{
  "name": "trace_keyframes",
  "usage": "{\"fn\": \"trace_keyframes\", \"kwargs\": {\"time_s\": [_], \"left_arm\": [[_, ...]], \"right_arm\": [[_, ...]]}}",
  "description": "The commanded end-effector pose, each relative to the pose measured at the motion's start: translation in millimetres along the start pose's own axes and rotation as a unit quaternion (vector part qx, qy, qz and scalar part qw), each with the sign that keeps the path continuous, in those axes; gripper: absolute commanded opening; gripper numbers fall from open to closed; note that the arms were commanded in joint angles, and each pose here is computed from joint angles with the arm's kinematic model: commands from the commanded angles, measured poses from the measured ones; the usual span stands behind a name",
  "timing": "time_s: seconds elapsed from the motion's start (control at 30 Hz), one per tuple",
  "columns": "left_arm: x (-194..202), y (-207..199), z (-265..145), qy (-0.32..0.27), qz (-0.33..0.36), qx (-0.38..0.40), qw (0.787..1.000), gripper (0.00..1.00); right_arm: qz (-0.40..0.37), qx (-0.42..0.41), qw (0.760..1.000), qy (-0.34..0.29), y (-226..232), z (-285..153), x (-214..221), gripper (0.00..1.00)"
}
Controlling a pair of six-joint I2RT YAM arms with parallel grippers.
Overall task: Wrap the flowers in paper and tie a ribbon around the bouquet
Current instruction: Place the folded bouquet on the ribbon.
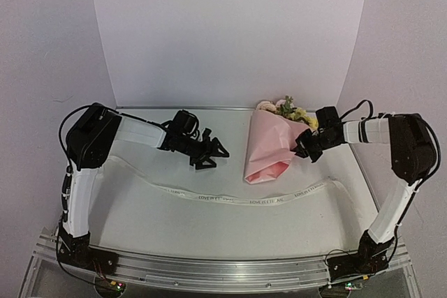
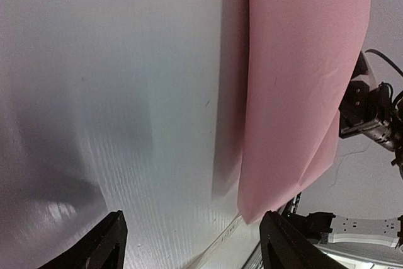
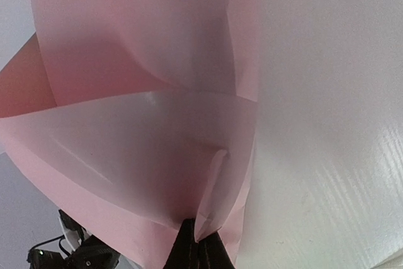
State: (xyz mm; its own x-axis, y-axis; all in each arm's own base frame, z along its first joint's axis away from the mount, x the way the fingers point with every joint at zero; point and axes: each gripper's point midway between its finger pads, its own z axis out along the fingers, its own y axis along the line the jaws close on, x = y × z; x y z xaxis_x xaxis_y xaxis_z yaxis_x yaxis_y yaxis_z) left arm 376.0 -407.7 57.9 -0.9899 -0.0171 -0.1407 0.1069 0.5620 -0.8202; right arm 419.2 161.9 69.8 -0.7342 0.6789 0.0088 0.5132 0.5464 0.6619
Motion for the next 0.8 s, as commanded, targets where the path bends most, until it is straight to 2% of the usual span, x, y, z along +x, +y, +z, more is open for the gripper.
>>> {"fn": "trace_keyframes", "kwargs": {"time_s": [0.0, 0.2, 0.5, 0.77], "left_arm": [[-9.8, -28.5, 12.5, 0.014, 0.028, 0.03, 0.999, 0.76], [-19.7, -28.8, 7.9, 0.003, 0.005, 0.042, 0.999, 0.77], [-26.4, 2.9, -43.2, -0.069, -0.068, 0.0, 0.995, 0.77], [-18.4, 10.9, -73.4, -0.104, -0.089, -0.024, 0.99, 0.76]], "right_arm": [[-0.006, -0.044, 0.999, 0.025, 31.0, -19.6, 27.1, 0.0], [-0.015, -0.058, 0.997, 0.042, 44.1, -25.8, 49.4, 0.0], [-0.038, -0.048, 0.995, 0.079, 46.7, -7.4, 101.2, 0.0], [-0.044, -0.064, 0.993, 0.092, 60.8, -8.7, 138.5, 0.0]]}}
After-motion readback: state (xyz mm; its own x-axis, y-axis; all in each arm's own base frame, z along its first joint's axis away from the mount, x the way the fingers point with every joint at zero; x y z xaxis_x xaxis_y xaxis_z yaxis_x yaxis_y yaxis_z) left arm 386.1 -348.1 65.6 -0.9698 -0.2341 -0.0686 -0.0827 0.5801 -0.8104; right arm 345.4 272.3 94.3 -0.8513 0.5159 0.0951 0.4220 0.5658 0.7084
